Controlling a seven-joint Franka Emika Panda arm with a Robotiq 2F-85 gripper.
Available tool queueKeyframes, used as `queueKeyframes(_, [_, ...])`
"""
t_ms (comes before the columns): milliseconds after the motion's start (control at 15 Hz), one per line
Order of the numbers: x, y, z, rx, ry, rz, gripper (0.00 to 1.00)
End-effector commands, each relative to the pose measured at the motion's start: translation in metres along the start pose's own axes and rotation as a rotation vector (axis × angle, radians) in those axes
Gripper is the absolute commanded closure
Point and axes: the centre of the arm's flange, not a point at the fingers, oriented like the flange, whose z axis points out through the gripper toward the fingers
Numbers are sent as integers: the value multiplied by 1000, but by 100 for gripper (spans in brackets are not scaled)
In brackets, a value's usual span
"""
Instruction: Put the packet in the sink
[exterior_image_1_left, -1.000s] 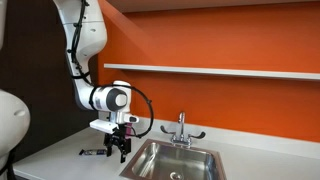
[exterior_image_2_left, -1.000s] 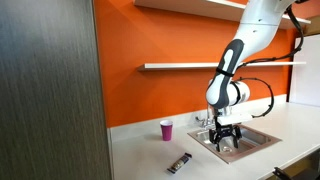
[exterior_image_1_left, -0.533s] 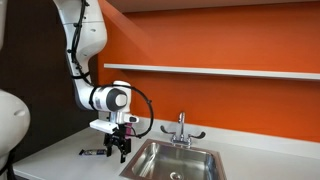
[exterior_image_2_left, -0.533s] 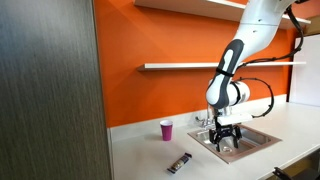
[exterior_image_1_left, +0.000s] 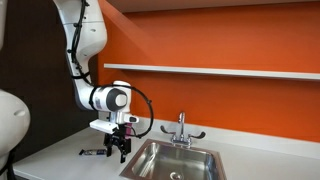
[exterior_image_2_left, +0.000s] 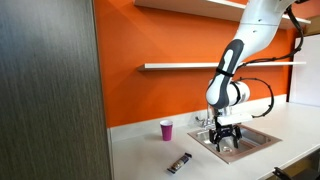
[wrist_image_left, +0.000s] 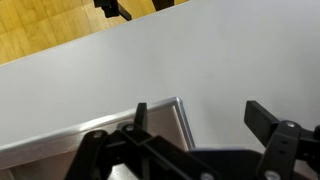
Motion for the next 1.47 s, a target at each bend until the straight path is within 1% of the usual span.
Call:
queueKeyframes(0, [8, -5, -2, -12, 11, -23, 0])
queueKeyframes(200, [19, -19, -8, -33, 41, -75, 0])
queueKeyframes(533, [42, -66, -17, -66, 74, -223, 0])
queueKeyframes(867, [56, -111, -22, -68, 94, -345, 0])
queueKeyframes(1400, [68, -159, -22, -59, 101, -493, 0])
